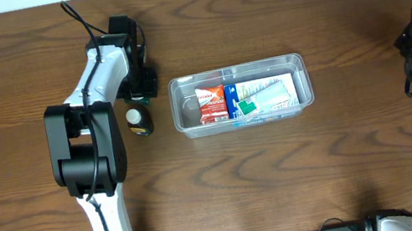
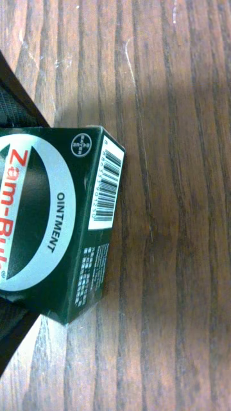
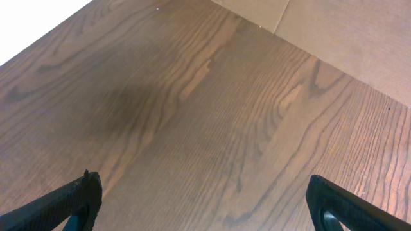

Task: Pack container
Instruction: 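Grasp the green Zam-Buk box with the left gripper, then carry the Zam-Buk box into the container and release it, then move left gripper to the small dark bottle and grasp it, then lift the bottle with left gripper and carry it over container, then lower the bottle upright into the container's left end and release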

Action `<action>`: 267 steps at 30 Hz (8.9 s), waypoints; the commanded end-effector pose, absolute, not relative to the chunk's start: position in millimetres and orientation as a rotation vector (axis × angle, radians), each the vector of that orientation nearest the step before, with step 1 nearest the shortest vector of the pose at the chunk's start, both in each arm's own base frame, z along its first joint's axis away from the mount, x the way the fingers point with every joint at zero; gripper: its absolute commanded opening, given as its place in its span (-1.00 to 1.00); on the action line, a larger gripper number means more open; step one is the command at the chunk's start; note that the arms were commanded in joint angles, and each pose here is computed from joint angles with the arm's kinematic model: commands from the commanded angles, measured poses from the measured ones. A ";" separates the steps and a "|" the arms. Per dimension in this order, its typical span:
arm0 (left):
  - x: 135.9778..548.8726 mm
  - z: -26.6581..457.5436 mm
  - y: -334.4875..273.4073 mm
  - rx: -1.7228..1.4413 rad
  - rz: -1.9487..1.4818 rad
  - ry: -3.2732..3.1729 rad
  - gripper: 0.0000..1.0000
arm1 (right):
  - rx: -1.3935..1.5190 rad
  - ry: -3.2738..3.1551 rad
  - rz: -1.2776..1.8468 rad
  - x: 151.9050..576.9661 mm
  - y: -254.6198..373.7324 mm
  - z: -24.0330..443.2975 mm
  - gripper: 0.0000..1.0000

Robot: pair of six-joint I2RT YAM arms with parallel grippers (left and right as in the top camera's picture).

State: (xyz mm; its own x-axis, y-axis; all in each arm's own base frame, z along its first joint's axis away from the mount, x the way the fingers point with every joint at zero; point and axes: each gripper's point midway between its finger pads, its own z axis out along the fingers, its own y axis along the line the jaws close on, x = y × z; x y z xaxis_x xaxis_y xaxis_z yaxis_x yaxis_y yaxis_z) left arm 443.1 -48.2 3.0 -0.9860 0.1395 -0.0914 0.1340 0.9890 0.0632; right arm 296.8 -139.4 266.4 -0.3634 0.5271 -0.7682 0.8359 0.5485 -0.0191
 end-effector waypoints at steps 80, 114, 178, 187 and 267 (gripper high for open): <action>362.3 28.4 -227.1 0.044 0.038 3.160 0.35 | 1.091 2.052 -0.560 295.5 -143.0 267.2 0.98; 363.3 156.7 -232.1 0.335 -0.206 2.898 0.96 | 1.091 2.052 -0.560 295.4 -142.9 267.1 0.98; 343.4 79.9 -43.0 -0.296 -0.041 3.068 -0.49 | 1.091 2.052 -0.560 295.4 -142.9 267.1 0.99; 347.5 96.1 -43.5 -0.274 -0.044 3.057 -0.63 | 1.091 2.052 -0.560 295.4 -142.9 267.1 0.98; 360.7 153.0 -159.1 1.103 -0.010 2.675 -0.67 | 1.091 2.052 -0.560 295.4 -142.9 267.1 0.98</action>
